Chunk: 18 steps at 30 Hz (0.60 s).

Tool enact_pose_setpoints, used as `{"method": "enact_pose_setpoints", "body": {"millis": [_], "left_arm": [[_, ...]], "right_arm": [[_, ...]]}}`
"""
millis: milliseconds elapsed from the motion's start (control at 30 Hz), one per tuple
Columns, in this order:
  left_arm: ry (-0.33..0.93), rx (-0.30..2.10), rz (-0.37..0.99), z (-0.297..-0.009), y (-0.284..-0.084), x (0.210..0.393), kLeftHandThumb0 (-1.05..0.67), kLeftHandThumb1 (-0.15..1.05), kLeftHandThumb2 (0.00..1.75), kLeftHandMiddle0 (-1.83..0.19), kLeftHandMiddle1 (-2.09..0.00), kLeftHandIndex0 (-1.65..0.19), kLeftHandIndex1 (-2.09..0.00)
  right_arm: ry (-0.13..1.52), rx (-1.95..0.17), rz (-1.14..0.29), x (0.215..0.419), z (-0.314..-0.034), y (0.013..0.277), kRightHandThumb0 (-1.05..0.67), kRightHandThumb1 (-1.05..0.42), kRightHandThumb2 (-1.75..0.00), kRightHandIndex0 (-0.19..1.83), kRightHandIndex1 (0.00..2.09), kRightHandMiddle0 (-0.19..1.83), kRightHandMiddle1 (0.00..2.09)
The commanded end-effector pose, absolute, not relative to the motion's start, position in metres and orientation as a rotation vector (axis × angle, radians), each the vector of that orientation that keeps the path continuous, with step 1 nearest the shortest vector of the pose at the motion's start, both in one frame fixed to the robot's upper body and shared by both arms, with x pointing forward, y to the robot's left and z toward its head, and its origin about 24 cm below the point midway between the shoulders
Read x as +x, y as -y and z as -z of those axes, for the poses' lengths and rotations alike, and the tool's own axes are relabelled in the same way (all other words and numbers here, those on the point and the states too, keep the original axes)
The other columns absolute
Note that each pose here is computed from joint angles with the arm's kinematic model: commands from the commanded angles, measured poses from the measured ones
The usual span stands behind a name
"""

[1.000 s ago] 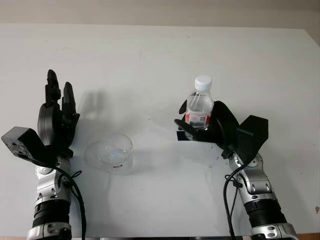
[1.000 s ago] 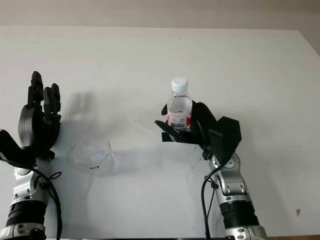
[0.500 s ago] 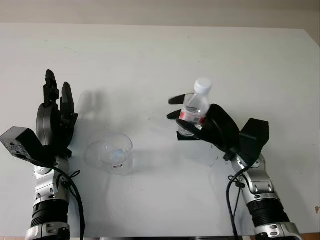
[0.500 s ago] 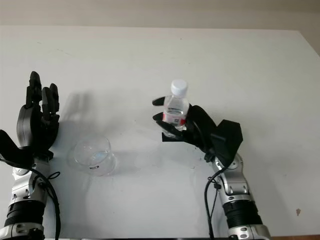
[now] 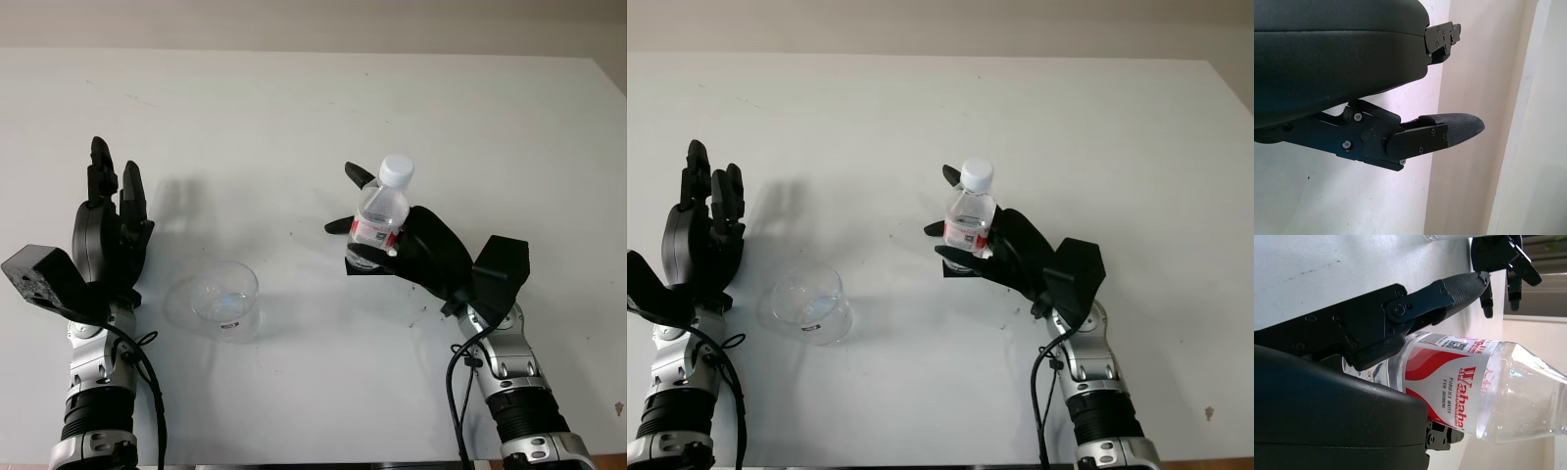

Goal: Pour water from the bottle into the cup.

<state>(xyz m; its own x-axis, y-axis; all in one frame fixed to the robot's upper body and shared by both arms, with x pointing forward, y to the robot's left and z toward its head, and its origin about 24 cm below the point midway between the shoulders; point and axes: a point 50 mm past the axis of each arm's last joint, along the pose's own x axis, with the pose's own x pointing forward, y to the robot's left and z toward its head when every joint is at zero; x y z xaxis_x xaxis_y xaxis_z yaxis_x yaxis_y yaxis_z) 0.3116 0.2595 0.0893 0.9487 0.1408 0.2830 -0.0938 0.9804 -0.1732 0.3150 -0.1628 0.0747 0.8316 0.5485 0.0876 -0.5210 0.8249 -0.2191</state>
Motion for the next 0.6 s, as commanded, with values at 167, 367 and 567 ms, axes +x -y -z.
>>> {"method": "enact_pose_setpoints", "body": {"millis": [167,367,567], "left_arm": [[0.296,-0.154,-0.120,-0.088,-0.260,0.310,-0.63,1.05,0.56,0.09,-0.05,0.19,-0.03],[0.294,-0.147,-0.123,-0.087,-0.261,0.310,-0.63,1.05,0.57,0.09,-0.05,0.18,-0.03],[0.292,-0.146,-0.126,-0.086,-0.261,0.310,-0.64,1.05,0.56,0.10,-0.05,0.19,-0.03]], "right_arm": [[0.183,-0.200,-0.557,0.320,-0.081,0.172,-0.96,-0.94,-0.05,-0.19,0.00,-0.19,0.00],[0.265,-0.184,-0.438,0.327,-0.094,0.181,-0.97,-0.95,-0.05,-0.19,0.00,-0.19,0.00],[0.316,-0.165,-0.410,0.330,-0.103,0.182,-0.94,-0.95,-0.05,-0.19,0.00,-0.19,0.00]]}}
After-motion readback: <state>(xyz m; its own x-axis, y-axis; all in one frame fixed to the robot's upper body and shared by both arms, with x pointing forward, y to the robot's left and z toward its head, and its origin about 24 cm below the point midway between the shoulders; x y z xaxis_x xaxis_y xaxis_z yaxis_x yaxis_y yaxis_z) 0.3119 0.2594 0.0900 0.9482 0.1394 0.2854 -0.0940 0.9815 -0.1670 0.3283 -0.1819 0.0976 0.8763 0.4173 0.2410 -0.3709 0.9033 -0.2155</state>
